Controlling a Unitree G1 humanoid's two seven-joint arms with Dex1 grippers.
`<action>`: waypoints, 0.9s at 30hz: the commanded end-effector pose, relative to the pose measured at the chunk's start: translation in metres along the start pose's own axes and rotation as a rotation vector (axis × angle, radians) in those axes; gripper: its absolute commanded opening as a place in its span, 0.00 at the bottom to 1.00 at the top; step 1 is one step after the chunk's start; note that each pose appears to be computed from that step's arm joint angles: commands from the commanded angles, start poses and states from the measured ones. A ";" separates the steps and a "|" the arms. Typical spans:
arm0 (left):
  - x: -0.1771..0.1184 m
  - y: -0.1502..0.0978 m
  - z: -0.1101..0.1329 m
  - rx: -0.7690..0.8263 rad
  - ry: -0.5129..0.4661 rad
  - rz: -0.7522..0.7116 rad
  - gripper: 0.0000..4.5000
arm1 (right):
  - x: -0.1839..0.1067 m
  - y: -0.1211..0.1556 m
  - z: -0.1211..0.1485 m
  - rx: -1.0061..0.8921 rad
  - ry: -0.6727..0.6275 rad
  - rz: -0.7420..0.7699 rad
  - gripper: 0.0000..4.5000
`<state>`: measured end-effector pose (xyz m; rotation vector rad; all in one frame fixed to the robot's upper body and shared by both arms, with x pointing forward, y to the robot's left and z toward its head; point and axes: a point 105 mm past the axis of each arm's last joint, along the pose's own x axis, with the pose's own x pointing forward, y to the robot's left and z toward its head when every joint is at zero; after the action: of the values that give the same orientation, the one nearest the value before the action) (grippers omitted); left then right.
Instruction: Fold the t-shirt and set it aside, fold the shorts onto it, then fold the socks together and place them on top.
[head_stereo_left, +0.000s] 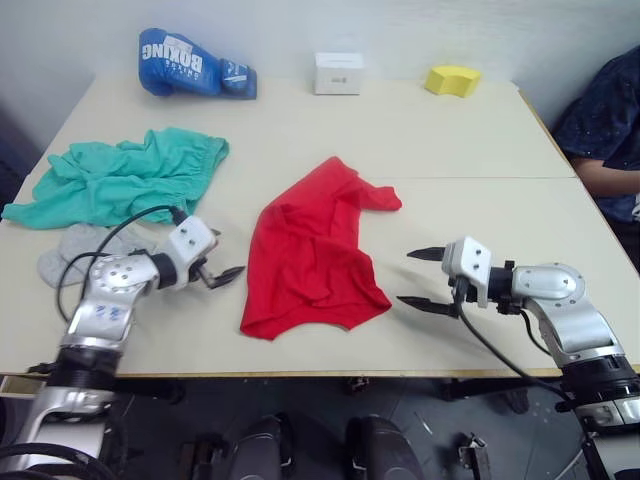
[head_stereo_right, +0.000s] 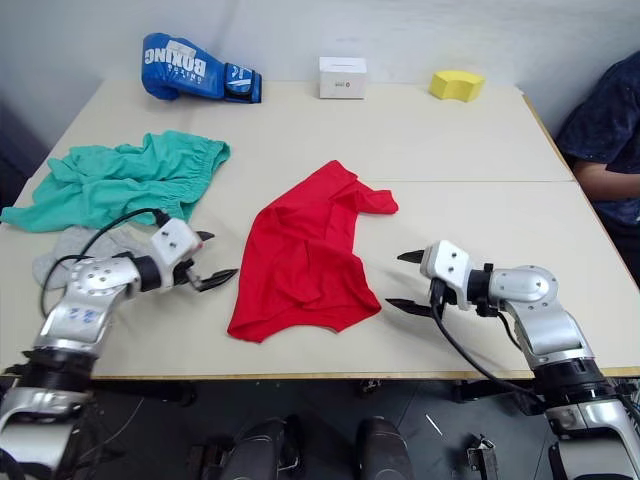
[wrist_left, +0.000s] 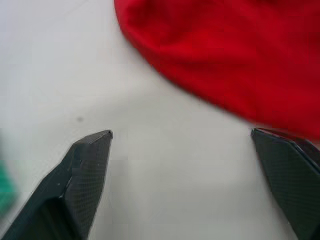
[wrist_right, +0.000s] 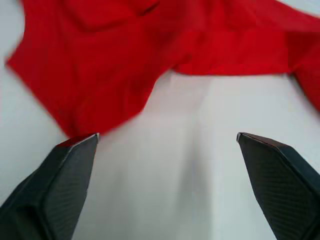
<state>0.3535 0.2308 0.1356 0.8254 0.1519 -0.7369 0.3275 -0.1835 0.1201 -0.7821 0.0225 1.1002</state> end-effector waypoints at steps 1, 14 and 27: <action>-0.001 -0.010 -0.008 0.221 0.004 -0.078 1.00 | 0.005 -0.005 0.002 -0.246 -0.036 -0.010 1.00; 0.015 -0.074 0.019 0.567 -0.323 -0.414 1.00 | 0.044 0.028 0.019 -0.628 -0.225 0.180 1.00; 0.030 -0.097 0.025 0.655 -0.429 -0.423 1.00 | 0.055 0.040 0.032 -0.762 -0.323 0.112 1.00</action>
<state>0.3236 0.1614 0.1166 1.2421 -0.4187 -1.2367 0.3185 -0.1196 0.1120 -1.2642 -0.6570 1.2912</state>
